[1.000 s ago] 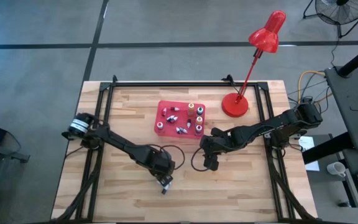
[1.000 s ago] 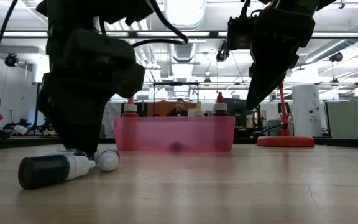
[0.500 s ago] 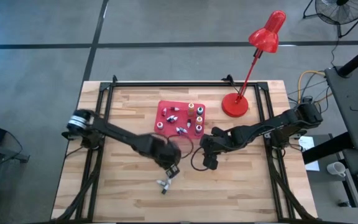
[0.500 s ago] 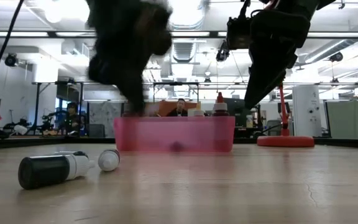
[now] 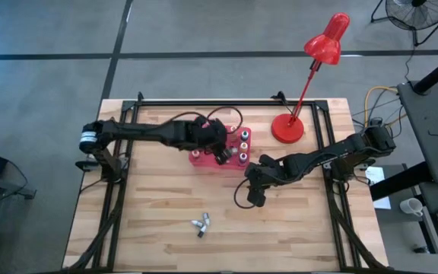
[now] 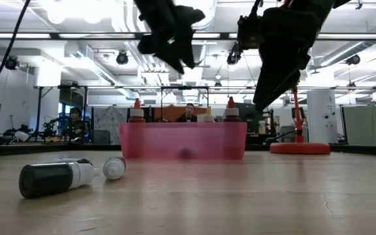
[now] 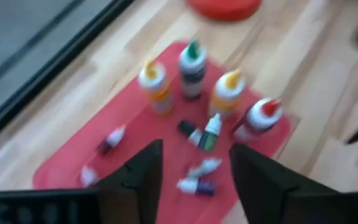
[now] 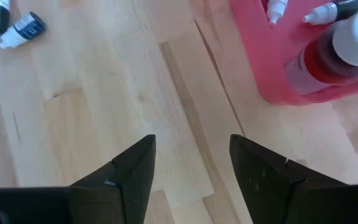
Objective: Pick & Place food coloring
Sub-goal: Put the small black food coloring bottle into the pink bin
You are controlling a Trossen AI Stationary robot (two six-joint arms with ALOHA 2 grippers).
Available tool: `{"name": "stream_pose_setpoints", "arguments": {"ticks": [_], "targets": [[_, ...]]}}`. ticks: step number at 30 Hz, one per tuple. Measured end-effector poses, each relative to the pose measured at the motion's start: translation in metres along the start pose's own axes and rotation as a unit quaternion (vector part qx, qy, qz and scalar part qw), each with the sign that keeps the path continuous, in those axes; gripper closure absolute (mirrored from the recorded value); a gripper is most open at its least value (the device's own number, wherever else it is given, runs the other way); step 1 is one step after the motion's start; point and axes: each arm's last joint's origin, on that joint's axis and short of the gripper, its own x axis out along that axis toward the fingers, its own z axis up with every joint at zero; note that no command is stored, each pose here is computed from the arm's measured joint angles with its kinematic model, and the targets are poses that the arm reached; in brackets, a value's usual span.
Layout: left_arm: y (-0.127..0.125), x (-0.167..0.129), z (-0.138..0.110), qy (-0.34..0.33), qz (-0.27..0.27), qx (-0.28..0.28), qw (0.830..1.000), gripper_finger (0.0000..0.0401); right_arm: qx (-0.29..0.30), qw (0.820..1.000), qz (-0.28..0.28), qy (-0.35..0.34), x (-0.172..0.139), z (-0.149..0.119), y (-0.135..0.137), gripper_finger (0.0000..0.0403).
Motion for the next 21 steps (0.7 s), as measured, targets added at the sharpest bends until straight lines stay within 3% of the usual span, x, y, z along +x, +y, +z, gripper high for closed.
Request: {"name": "stream_pose_setpoints", "arguments": {"ticks": [2, 5, 9, 12, 17, 21], "targets": [[0.006, 0.000, -0.003, 0.022, 0.005, -0.009, 1.000, 0.0226, -0.008, 1.000, 0.013, -0.015, -0.005, 0.001, 0.005, 0.0202], [0.002, -0.013, -0.008, 0.010, -0.006, 0.022, 1.000, 0.0208, -0.019, 0.996, 0.015, -0.081, -0.026, 0.004, 0.011, 0.0202], [-0.003, -0.034, -0.013, -0.014, -0.035, 0.027, 0.999, 0.0203, -0.058, 0.987, 0.000, -0.153, -0.068, -0.003, 0.011, 0.0202], [0.001, -0.040, -0.025, -0.010, -0.036, 0.007, 0.999, 0.0203, -0.074, 0.978, 0.019, -0.196, -0.099, -0.017, 0.004, 0.0202], [0.012, -0.048, -0.049, -0.011, -0.046, -0.034, 0.998, 0.0203, 0.008, 0.977, 0.043, -0.208, -0.118, -0.050, -0.030, 0.0202], [0.025, -0.053, -0.067, 0.003, -0.046, -0.114, 0.992, 0.0202, 0.110, 0.967, 0.048, -0.226, -0.128, -0.069, -0.058, 0.0202]]}}
